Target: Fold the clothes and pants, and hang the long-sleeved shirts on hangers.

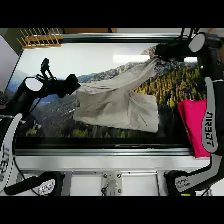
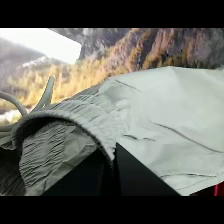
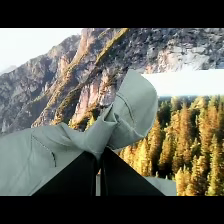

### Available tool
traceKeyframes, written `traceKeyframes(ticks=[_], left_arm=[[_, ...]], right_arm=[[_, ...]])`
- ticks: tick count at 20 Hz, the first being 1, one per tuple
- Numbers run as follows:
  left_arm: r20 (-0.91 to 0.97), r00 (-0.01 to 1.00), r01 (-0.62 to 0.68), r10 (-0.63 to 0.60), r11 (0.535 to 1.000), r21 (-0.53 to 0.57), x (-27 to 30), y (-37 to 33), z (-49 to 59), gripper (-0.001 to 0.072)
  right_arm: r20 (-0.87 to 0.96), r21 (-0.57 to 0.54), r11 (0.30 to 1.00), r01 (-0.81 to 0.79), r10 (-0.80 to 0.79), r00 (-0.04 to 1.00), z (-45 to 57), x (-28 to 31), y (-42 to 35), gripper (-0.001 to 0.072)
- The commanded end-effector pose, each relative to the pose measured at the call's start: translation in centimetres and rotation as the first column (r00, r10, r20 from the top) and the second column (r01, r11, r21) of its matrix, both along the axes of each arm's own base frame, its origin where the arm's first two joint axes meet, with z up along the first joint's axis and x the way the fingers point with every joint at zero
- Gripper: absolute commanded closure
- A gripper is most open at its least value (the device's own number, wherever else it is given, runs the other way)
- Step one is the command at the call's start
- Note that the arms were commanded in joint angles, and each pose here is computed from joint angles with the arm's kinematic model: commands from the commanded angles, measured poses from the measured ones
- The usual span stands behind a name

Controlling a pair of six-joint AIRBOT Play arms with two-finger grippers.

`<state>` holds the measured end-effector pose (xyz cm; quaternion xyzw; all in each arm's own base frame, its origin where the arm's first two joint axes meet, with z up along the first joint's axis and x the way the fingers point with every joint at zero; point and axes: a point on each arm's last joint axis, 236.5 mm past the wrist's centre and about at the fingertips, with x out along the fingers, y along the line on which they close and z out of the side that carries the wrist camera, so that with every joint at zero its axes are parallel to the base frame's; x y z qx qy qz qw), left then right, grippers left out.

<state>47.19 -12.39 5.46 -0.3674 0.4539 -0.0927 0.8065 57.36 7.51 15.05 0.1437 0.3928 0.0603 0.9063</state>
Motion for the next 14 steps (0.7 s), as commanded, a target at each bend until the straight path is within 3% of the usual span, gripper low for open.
traceKeyframes(ticks=[1,5,7,14], left_arm=[[-0.030,0.999,0.040,-0.041,0.999,-0.036,3.1,2.3,-2.5,0.0689],[-0.037,0.990,0.136,-0.137,0.990,-0.025,2.5,2.5,-1.2,0.0689],[-0.060,0.987,0.149,-0.146,0.988,0.035,1.2,3.3,-2.0,0.0689],[-0.179,0.967,0.201,-0.182,0.975,0.095,-5.5,3.8,-7.7,0.0689]], right_arm=[[-0.002,0.000,1.000,0.009,-0.009,1.000,-0.6,0.4,0.1,0.0710],[-0.097,-0.114,0.992,-0.046,0.035,0.995,0.9,-4.5,-0.4,0.0711],[-0.179,-0.165,0.983,-0.085,0.054,0.982,-0.1,-7.6,-0.4,0.0710],[-0.360,-0.149,0.984,-0.095,0.036,0.932,-10.6,-19.2,0.1,0.0710]])
